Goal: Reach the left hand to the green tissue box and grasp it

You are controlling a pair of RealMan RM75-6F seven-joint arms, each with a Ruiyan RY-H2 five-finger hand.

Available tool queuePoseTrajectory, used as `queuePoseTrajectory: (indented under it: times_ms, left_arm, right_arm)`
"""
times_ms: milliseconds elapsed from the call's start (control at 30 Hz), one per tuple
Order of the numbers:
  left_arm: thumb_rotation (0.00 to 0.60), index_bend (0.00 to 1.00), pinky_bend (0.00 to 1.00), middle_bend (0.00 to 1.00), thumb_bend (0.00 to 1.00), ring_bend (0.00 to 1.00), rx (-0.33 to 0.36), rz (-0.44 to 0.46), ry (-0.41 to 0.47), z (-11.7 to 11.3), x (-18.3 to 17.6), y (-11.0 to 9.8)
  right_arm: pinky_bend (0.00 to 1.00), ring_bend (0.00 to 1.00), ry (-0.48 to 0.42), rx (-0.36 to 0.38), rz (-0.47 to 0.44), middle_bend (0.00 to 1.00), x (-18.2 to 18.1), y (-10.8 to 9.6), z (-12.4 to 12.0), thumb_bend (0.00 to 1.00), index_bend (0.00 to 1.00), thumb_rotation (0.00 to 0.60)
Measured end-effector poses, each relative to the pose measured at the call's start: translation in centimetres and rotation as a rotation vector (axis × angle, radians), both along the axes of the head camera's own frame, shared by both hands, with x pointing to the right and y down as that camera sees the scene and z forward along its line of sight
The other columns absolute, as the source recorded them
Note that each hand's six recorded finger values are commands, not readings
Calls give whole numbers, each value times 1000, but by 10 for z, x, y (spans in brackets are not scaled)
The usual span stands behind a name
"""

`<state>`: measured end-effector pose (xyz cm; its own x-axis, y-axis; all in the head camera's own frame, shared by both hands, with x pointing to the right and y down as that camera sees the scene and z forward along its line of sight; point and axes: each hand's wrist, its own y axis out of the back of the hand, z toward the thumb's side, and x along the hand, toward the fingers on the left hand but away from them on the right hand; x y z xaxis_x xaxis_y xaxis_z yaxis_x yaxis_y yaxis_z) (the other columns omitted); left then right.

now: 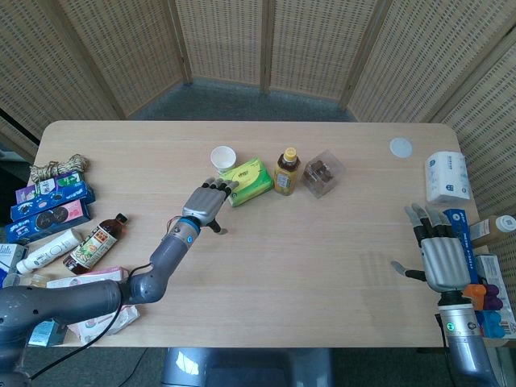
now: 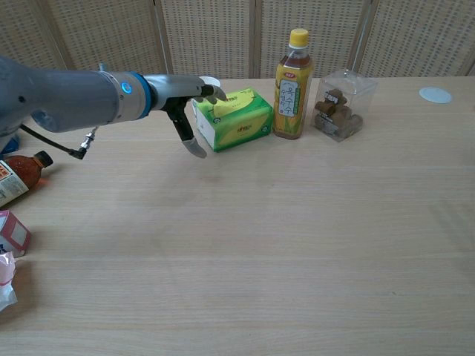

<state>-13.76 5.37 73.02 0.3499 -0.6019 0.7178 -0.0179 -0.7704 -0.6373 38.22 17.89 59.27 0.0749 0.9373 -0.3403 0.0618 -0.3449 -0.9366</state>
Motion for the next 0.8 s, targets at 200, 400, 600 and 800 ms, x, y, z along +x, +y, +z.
queuePoseTrajectory:
  times_ms: [200, 400, 600, 800]
  left_arm:
    - [600, 0, 0, 0, 0, 0, -42, 50, -17, 16, 22, 7]
    - [600, 0, 0, 48, 0, 0, -84, 79, -13, 14, 23, 19]
    - [600, 0, 0, 172, 0, 0, -166, 121, 17, -1, 15, 42]
    - [600, 0, 0, 265, 0, 51, -291, 160, 93, -33, -3, 75]
  right_arm:
    - [0, 0, -3, 9, 8, 0, 2, 2, -6, 55, 0, 526]
    - [0, 0, -8, 15, 10, 0, 2, 1, -8, 56, 0, 525]
    - [0, 0, -27, 21, -1, 0, -5, -1, -8, 56, 0, 520]
    - [0, 0, -30, 33, -10, 0, -10, -4, -11, 56, 0, 522]
